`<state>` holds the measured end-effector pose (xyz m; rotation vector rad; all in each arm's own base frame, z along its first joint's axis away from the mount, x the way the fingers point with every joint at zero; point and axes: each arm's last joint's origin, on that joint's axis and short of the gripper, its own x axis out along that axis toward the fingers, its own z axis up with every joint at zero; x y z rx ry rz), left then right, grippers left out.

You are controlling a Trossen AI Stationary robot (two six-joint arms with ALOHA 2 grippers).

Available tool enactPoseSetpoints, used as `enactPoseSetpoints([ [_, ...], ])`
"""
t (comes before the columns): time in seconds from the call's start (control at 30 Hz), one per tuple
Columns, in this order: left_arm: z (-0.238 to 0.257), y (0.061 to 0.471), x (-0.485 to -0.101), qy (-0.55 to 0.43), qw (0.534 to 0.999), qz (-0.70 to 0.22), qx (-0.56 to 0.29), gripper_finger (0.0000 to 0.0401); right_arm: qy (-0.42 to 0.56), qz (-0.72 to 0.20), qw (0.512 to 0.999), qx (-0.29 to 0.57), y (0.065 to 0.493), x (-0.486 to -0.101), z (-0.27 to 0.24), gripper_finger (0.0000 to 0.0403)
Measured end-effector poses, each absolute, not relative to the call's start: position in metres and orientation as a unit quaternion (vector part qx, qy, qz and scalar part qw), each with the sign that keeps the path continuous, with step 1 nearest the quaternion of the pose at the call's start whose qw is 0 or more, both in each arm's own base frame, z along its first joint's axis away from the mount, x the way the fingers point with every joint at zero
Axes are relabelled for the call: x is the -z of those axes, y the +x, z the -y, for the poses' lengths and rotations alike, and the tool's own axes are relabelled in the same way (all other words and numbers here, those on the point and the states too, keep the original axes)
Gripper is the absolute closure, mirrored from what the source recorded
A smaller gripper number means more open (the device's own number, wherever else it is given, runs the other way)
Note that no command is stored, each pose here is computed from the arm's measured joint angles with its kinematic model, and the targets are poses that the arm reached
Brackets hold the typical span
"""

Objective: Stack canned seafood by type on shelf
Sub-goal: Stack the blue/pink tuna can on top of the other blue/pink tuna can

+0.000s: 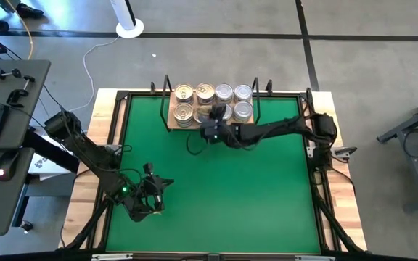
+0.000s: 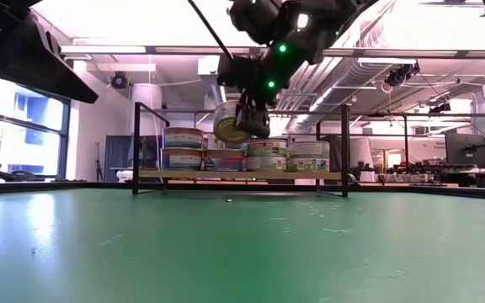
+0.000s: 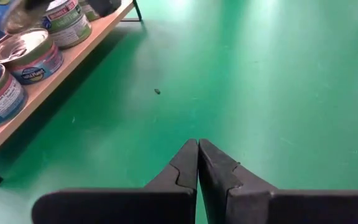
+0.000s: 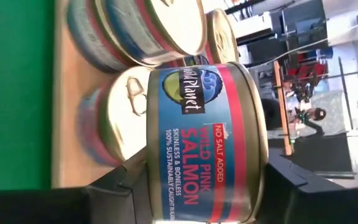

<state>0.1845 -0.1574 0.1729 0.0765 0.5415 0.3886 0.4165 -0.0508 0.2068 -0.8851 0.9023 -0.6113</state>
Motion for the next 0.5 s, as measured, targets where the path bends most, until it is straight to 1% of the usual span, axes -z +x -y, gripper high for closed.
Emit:
enactPoseSetpoints([
  [0.1,0.157,0.185,-0.173,0.038,0.944,-0.265,-0.191,0.0401,-0.396,-0.417,0.771,0.275,0.417,-0.203,0.064,0.0218],
  [0.2,0.157,0.185,-0.173,0.038,0.944,-0.265,-0.192,0.0401,-0.377,-0.407,0.792,0.257,0.417,-0.202,0.073,0.0218],
  [0.27,0.157,0.185,-0.173,0.039,0.944,-0.264,-0.192,0.0401,-0.365,-0.396,0.801,0.26,0.418,-0.204,0.077,0.0218],
  [0.5,0.157,0.185,-0.173,0.047,0.944,-0.266,-0.19,0.0401,-0.356,-0.394,0.806,0.26,0.417,-0.204,0.085,0.0218],
])
